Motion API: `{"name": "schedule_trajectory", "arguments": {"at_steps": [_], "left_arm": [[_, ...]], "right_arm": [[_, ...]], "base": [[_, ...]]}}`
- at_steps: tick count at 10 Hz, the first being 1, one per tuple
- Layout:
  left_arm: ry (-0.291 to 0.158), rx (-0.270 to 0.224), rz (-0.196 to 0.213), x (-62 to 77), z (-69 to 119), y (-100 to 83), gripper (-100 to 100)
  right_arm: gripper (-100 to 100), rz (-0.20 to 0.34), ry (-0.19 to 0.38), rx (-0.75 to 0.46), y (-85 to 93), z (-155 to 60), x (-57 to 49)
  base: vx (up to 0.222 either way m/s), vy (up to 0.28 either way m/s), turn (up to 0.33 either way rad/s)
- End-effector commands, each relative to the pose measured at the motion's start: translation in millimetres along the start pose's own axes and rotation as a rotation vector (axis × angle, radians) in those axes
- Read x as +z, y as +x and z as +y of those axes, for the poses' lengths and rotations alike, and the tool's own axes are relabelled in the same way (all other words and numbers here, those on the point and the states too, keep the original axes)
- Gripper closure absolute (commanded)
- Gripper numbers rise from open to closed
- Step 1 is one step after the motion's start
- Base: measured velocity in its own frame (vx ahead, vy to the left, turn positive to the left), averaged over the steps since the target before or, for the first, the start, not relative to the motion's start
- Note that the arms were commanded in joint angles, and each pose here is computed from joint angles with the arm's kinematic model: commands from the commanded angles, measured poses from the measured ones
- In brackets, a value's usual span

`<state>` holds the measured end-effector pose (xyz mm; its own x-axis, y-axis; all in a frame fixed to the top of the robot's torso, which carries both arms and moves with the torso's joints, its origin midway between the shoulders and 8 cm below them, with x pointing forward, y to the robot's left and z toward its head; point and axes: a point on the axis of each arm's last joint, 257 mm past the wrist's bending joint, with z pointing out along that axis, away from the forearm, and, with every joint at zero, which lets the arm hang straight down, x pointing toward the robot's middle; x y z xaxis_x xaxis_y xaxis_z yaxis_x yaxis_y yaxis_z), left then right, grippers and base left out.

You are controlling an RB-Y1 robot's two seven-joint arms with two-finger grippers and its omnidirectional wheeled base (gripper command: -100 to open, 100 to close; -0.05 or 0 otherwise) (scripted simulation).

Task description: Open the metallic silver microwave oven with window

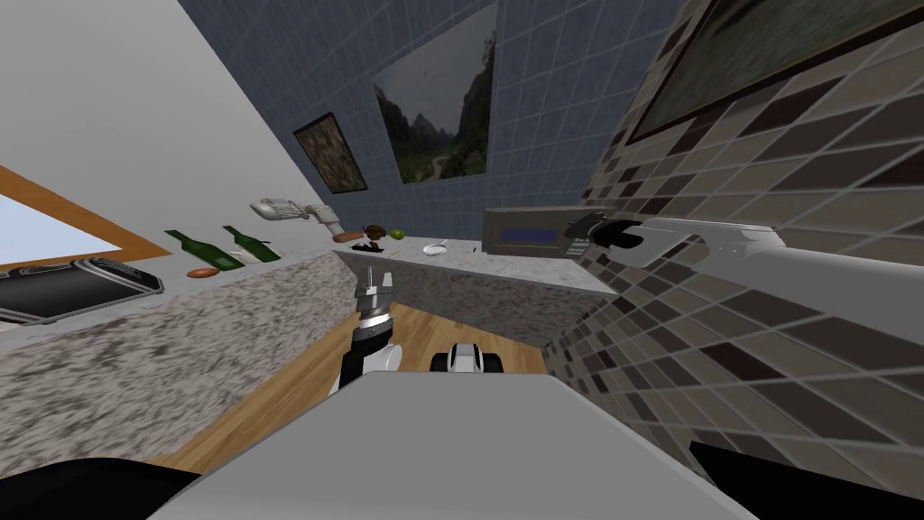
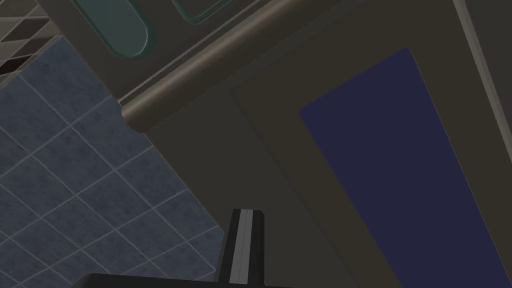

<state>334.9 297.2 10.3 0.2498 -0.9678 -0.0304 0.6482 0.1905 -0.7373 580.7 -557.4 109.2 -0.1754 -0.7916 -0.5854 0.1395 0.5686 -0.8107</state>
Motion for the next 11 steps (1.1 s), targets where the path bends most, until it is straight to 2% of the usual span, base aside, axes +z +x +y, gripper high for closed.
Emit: {"name": "schedule_trajectory", "arguments": {"at_steps": [1,5,6,7,11], "left_arm": [[0.000,0.000,0.000,0.0,0.0,0.0,0],[0.000,0.000,0.000,0.0,0.0,-0.1,0],[0.000,0.000,0.000,0.0,0.0,-0.1,0],[0.000,0.001,0.000,0.0,0.0,-0.1,0],[0.000,0.001,0.001,-0.1,0.1,-0.3,0]], "right_arm": [[100,0.062,0.047,0.000,22.1,-18,0.2],[100,0.155,0.120,0.002,56.8,-47,-3.3],[100,0.139,0.106,-0.002,50.8,-41,-2.3],[-100,0.129,0.098,0.000,47.6,-37,-2.2],[-100,0.101,0.074,0.001,38.1,-29,-1.1]], "base": [[-0.079,0.215,-0.098],[-0.057,0.240,-0.095],[-0.029,0.106,-0.028],[0.040,-0.103,0.051],[0.071,-0.208,0.046]]}}
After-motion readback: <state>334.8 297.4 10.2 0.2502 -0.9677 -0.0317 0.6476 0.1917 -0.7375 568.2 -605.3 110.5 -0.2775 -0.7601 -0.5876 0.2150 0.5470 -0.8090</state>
